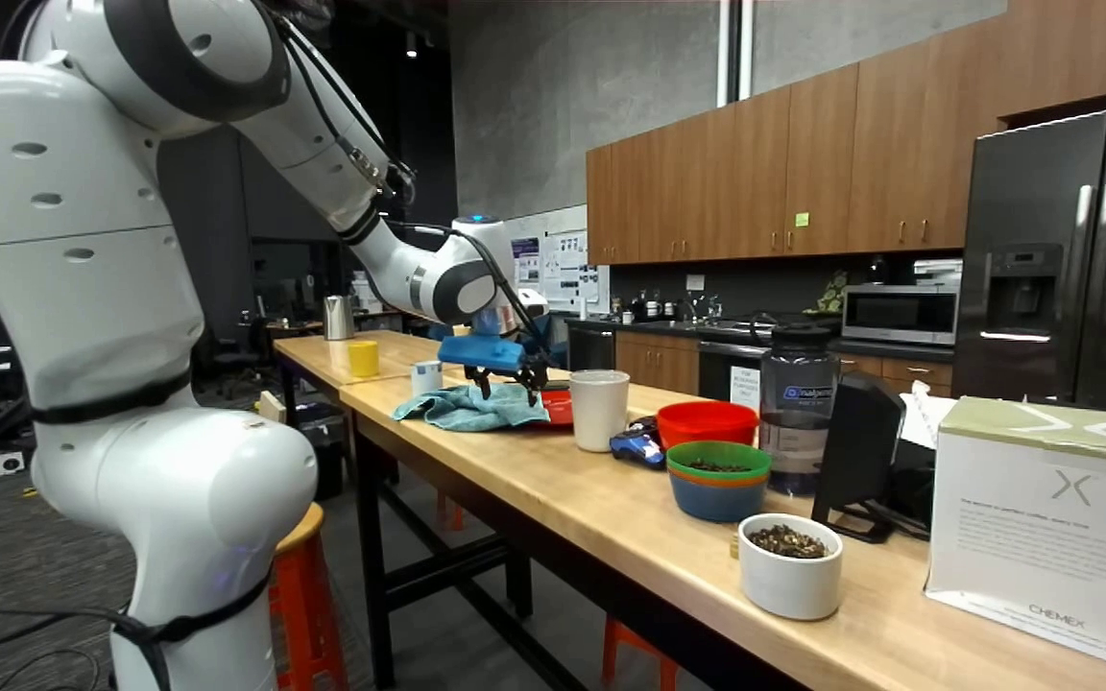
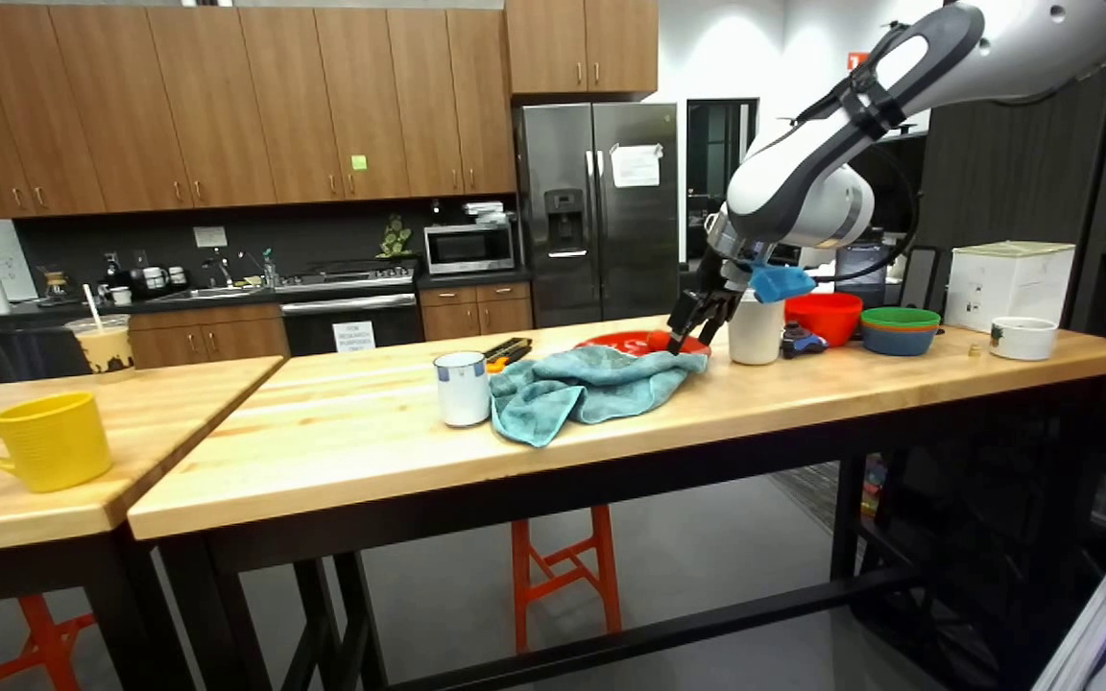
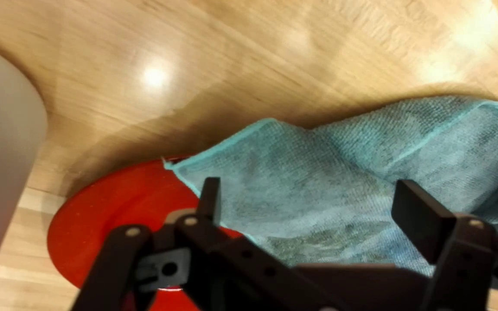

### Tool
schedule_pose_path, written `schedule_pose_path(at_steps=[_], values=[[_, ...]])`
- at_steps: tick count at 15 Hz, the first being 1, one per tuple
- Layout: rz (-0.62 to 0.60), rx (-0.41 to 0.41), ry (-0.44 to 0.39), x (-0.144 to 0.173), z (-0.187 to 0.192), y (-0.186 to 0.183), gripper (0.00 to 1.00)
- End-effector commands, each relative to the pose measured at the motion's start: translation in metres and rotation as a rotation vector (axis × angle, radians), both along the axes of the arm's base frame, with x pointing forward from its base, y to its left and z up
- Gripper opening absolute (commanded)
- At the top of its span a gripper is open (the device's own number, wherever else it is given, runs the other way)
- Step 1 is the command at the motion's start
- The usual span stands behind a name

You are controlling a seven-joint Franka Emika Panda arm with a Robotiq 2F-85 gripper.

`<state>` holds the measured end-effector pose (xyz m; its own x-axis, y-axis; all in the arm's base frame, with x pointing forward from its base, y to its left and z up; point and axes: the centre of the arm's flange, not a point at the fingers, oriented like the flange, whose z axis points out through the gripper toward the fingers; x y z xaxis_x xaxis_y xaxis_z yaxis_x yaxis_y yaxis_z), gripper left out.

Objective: Put the blue towel on the orange plate

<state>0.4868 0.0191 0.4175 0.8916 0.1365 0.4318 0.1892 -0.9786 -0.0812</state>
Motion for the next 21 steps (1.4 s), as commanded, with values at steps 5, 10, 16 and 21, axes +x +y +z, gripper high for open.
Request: schedule_pose_path(at_steps=[5, 10, 16, 21], values=[[-0.008, -0.016, 0.044, -0.001, -0.011, -0.006, 1.0], [-0.004, -0.004, 0.063, -0.001, -0.013, -0.001, 1.0], [0.011, -0.002, 0.084, -0.001, -0.015, 0.005, 0.75], [0.027, 0.001, 0.095, 0.0, -0.017, 0.01, 0.45]])
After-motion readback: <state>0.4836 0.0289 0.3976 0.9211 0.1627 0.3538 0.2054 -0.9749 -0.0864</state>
